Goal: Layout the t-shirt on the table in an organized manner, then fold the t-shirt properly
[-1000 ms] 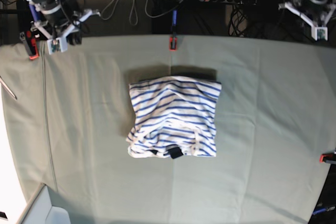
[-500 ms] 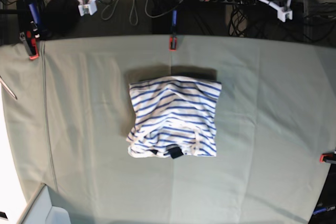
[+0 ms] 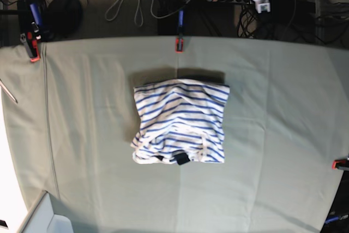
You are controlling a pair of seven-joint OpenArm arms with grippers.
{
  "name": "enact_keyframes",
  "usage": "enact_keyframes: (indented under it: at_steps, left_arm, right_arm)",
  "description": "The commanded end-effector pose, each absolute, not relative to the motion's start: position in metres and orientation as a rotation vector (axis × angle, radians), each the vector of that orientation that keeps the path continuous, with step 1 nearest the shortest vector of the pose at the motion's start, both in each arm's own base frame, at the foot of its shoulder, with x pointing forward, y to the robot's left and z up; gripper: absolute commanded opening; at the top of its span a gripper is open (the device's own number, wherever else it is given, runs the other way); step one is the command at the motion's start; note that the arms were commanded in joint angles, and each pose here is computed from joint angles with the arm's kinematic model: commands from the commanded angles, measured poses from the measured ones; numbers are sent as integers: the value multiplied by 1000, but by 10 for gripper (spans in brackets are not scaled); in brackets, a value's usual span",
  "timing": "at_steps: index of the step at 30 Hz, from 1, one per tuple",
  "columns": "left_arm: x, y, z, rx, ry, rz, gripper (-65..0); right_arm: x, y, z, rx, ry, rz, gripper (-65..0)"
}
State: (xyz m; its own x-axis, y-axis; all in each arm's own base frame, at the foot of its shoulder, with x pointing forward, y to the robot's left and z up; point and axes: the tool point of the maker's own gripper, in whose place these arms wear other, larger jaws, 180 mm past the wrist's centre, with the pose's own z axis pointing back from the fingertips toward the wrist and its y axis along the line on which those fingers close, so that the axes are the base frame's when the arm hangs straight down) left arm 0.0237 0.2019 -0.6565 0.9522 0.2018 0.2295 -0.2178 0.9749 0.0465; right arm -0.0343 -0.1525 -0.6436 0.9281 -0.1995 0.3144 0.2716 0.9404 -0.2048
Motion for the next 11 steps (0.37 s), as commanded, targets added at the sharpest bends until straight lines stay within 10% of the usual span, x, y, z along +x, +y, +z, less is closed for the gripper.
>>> enact_keyframes:
  at_steps: [1, 11]
  left_arm:
    - [18, 213, -655, 96, -220, 205, -650]
    - [27, 194, -657, 67, -229, 189, -650]
  right_arm:
    - [-49, -161, -639, -322, -279, -217, -596]
    - [-46, -169, -631, -414, -318, -164, -595]
